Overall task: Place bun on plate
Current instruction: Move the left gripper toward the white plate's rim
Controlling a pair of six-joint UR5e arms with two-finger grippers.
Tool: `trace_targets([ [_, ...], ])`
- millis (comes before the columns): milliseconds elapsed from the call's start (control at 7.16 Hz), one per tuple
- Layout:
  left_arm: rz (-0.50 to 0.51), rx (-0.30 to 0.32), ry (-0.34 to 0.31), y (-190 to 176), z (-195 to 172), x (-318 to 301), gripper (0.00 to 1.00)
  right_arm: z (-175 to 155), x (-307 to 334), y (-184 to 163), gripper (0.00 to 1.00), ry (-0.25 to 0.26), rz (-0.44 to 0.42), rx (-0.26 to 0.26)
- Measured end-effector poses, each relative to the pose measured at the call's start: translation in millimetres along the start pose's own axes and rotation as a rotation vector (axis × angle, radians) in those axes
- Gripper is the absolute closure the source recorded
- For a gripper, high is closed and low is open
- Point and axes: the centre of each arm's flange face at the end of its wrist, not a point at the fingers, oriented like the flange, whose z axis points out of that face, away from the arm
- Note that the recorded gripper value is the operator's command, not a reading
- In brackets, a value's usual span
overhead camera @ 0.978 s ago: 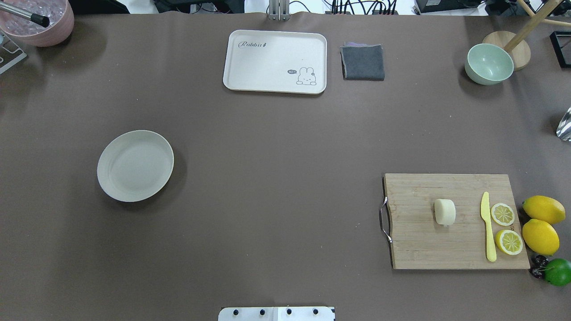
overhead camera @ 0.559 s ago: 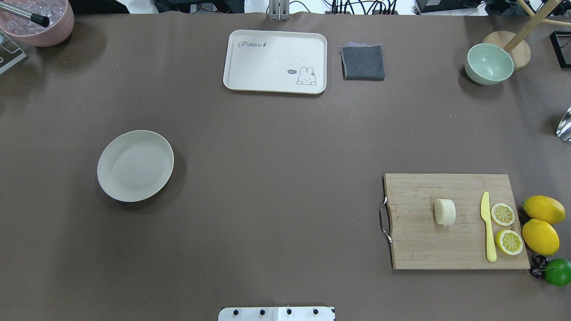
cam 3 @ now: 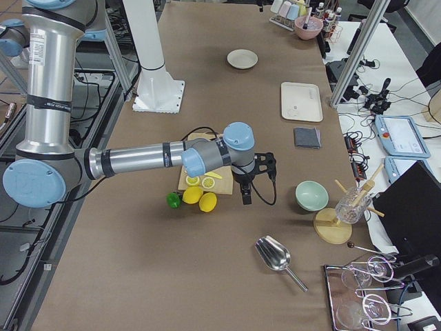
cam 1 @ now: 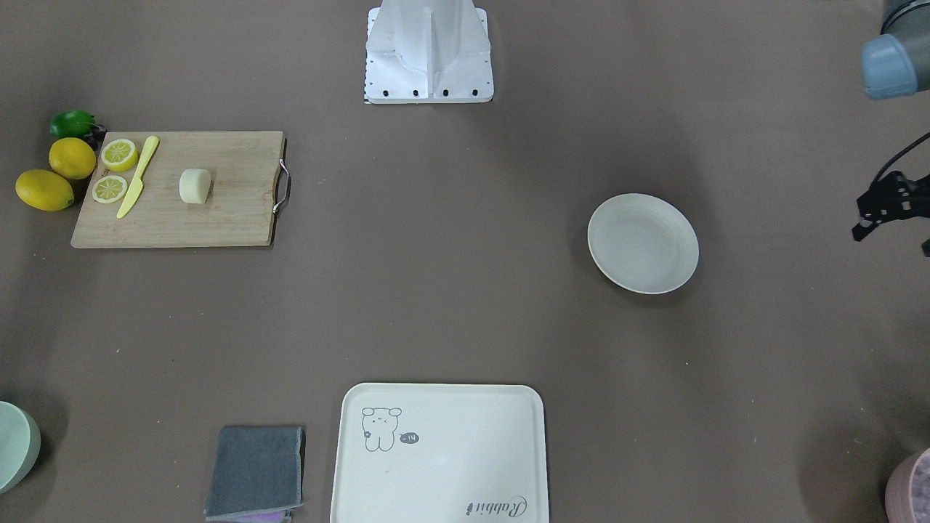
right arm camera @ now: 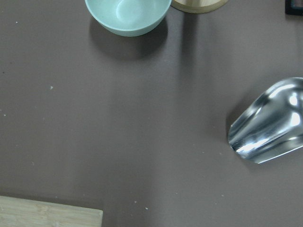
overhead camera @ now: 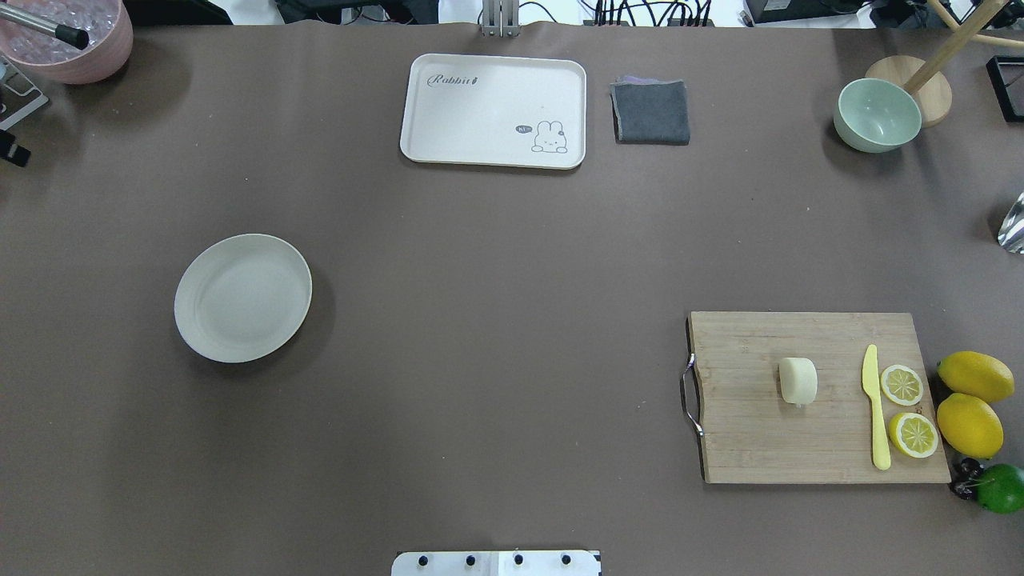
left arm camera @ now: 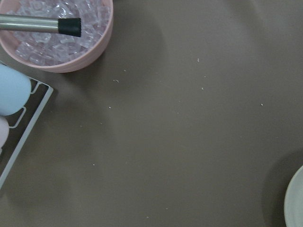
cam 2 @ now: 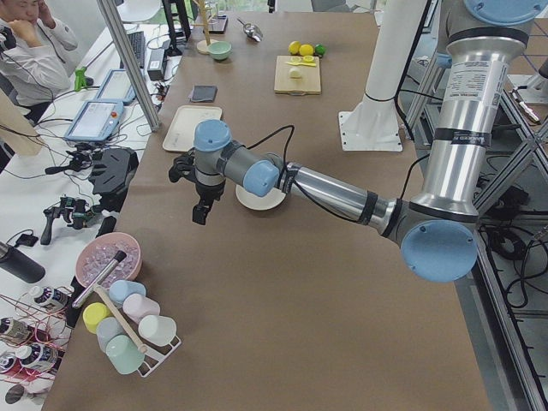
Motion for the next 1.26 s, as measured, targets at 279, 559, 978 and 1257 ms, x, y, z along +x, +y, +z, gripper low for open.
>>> trace_targets([
  [279, -0.060, -0.014, 0.079, 11, 68, 46, 0.02, 26, -49, -4, 0.00, -0.011, 0.036, -0.010],
  [559, -0.100, -0.008, 0.165, 34, 136, 64, 0.03, 30, -73, -12, 0.00, -0.026, 0.040, -0.004],
  [978, -0.119, -0.018, 0.231, 57, 167, 84, 0.24, 29, -79, -14, 0.00, -0.031, 0.037, 0.000],
  [1257, -0.109, -0.027, 0.246, 65, 173, 91, 0.57, 29, -78, -14, 0.00, -0.031, 0.038, 0.000],
])
